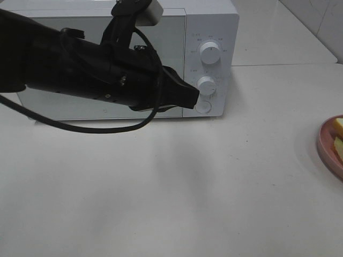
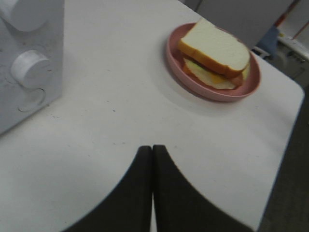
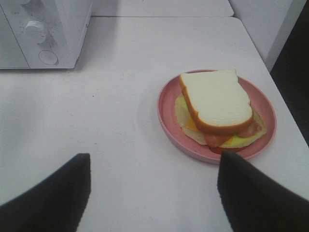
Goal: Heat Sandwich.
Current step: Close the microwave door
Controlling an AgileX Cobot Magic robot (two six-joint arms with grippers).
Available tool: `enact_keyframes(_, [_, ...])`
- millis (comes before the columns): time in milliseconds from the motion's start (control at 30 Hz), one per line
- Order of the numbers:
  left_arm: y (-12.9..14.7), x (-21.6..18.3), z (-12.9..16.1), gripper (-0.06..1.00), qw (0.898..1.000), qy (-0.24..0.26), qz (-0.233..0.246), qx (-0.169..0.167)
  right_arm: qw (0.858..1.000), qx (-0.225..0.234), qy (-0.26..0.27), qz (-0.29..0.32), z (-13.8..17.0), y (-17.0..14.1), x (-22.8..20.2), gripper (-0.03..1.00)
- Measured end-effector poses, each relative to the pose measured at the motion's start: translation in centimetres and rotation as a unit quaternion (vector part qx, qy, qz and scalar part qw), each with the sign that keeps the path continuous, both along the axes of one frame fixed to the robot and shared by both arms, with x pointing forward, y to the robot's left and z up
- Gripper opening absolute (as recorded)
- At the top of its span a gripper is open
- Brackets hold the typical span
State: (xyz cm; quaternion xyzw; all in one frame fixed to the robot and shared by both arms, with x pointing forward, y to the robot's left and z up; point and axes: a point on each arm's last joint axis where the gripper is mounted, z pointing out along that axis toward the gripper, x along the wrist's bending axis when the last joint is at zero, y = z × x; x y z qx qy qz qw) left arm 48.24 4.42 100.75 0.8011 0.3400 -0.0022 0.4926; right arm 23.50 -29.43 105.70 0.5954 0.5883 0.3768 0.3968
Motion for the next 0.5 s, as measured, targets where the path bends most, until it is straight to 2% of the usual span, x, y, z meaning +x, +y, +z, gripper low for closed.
enact_keyframes(67, [0.9,0.1,-0.1,0.0,1.0,0.012,-0.018,0.021,1.0,0.0,0.0,0.0,0.0,0.0,0.0,0.71])
enact_keyframes(100, [0.9,0.1,-0.1,0.0,1.0,0.012,-0.018,0.021,1.0,0.0,0.0,0.0,0.0,0.0,0.0,0.71])
enact_keyframes(200, [2.5,-0.4,0.2,0.0,0.996,0.045,-0.029,0.07,1.0,0.0,0.0,0.0,0.0,0.0,0.0,0.71])
enact_keyframes(233, [2.9,-0.5,0.3,0.0,0.995,0.052,-0.027,0.085,1.0,0.0,0.0,0.0,0.0,0.0,0.0,0.71])
enact_keyframes(267, [2.9,-0.5,0.3,0.0,0.995,0.052,-0.027,0.085,1.0,0.0,0.0,0.0,0.0,0.0,0.0,0.71])
enact_keyframes(300, [3.8,-0.8,0.6,0.0,0.991,0.06,-0.02,0.115,1.0,0.0,0.0,0.0,0.0,0.0,0.0,0.71])
enact_keyframes(333, [4.2,-0.9,0.8,0.0,0.99,0.066,-0.015,0.127,1.0,0.0,0.0,0.0,0.0,0.0,0.0,0.71])
enact_keyframes(433, [5.1,-1.2,1.2,0.02,0.986,0.084,-0.001,0.144,1.0,0.0,0.0,0.0,0.0,0.0,0.0,0.71])
enact_keyframes(500, [6.6,-1.5,2.1,0.18,0.981,0.103,0.02,0.165,1.0,0.001,0.0,0.0,0.0,0.0,0.0,0.71])
